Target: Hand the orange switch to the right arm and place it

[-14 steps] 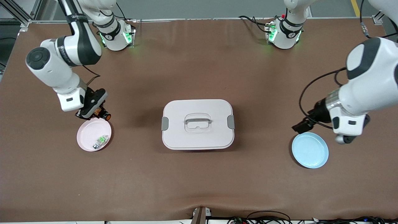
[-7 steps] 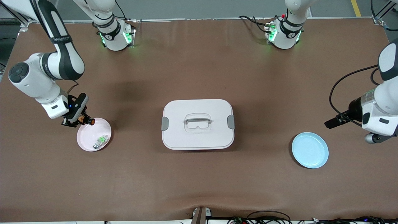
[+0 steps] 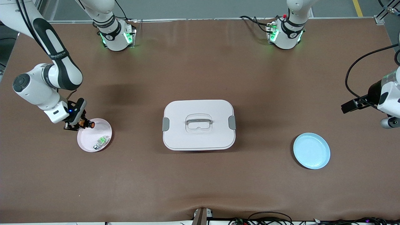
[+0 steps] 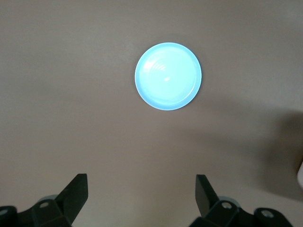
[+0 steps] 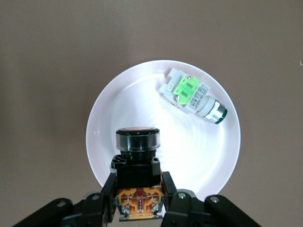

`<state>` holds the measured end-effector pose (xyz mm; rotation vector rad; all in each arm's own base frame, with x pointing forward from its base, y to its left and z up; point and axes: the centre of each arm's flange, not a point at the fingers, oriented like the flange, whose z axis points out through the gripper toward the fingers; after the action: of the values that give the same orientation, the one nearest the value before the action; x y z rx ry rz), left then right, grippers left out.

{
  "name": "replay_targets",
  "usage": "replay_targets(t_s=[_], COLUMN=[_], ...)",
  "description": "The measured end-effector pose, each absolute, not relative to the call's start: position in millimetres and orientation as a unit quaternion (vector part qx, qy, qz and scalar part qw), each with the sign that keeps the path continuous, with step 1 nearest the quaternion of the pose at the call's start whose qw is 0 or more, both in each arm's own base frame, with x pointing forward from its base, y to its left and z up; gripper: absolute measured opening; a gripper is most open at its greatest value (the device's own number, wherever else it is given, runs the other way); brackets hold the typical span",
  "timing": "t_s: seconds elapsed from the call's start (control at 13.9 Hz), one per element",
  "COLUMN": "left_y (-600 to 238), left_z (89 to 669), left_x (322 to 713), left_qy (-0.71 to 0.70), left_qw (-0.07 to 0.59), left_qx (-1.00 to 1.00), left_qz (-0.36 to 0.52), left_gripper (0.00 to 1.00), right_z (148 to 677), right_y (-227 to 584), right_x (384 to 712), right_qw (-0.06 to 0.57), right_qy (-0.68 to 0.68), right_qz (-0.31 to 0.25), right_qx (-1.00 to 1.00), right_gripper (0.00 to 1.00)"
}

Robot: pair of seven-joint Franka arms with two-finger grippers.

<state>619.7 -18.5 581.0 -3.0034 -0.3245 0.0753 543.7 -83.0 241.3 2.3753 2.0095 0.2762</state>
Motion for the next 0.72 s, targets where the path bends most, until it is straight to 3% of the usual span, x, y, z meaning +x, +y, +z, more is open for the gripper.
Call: replay_targets(t_s=[0.72], left_y=[-31.8], left_z=[604.3], left_x=[610.0], left_qy=[-0.042], left_qw=[0.06], left_qx=[-0.997], left_qz=[0.012], left_gripper=[1.0], right_z=[213.5], right_y=[-81.6], right_x=[565.1], right_qw=[0.013], right_qy=[0.677], right_qz=[0.1], right_qx=[0.729], right_gripper=[0.41])
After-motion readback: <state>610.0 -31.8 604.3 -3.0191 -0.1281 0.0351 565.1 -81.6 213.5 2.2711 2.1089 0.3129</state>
